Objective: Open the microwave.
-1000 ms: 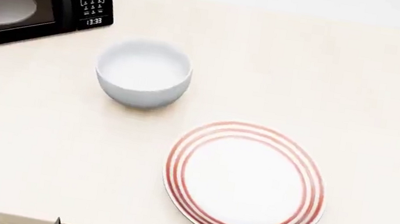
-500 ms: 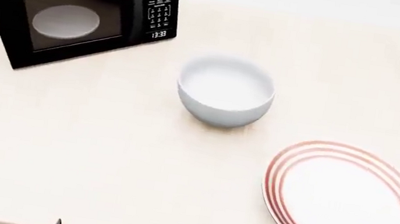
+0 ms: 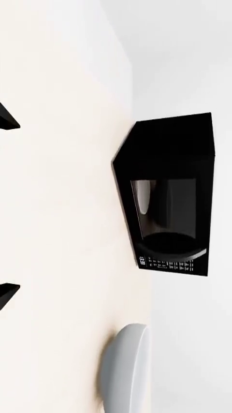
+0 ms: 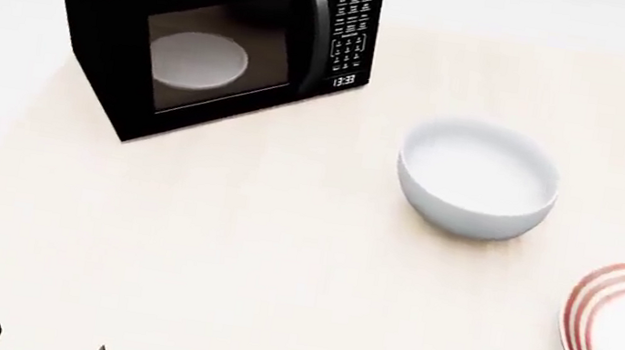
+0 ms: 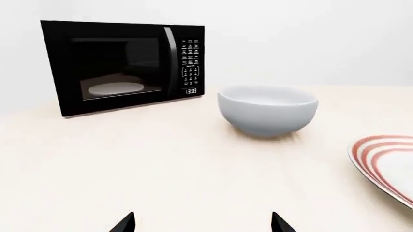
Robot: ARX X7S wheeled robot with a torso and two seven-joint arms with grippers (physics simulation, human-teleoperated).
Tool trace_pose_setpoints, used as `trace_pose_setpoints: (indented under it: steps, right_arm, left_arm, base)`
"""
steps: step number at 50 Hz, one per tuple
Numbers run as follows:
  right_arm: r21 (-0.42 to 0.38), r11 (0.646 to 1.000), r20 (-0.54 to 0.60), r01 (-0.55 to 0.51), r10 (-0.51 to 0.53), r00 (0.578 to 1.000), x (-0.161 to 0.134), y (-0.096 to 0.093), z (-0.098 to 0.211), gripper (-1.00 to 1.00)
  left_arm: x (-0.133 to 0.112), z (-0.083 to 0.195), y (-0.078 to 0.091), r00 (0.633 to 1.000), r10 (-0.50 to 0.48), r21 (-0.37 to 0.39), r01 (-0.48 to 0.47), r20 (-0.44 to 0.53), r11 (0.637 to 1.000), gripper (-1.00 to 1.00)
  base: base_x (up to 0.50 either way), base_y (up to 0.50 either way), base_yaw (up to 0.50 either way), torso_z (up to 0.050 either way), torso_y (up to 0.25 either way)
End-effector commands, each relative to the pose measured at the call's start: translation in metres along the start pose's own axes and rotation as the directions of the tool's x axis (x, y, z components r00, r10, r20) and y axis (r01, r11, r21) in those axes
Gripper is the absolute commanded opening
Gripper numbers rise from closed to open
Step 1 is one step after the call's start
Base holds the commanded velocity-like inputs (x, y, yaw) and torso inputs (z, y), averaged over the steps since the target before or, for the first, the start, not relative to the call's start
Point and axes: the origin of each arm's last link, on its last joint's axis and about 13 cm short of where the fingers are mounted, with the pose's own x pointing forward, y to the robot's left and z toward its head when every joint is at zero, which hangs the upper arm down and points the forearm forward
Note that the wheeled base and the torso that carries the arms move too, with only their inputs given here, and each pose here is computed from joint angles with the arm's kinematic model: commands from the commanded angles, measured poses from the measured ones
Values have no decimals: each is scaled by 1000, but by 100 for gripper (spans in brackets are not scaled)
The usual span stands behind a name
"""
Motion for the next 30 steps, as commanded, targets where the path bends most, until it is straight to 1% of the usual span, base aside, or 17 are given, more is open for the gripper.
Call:
trace_pose_setpoints:
  steps: [1, 7, 12, 30]
  right_arm:
    - [-7, 1000, -5, -3, 3, 1000, 0, 0, -1, 100]
    - [-5, 1000, -4, -5, 5, 1000, 0, 0, -1, 100]
    - [-13, 1000, 1, -7, 7, 1000, -1, 0, -1, 100]
    - [-11, 1000, 5, -4, 4, 1000, -1, 0, 0, 100]
  left_arm:
    - [0, 0, 0, 1000, -3, 2, 3, 1, 1000, 100]
    - [0, 0, 0, 1000, -4, 3, 4, 0, 1000, 100]
    - [-1, -1, 0, 1000, -3, 7, 3, 0, 1000, 100]
    - [0, -1, 0, 1000, -3, 3, 3, -2, 1000, 100]
  base:
    - [156, 371, 0, 0, 0]
    - [173, 340, 0, 0, 0]
    - [298, 205, 0, 0, 0]
    - [421, 164, 0, 0, 0]
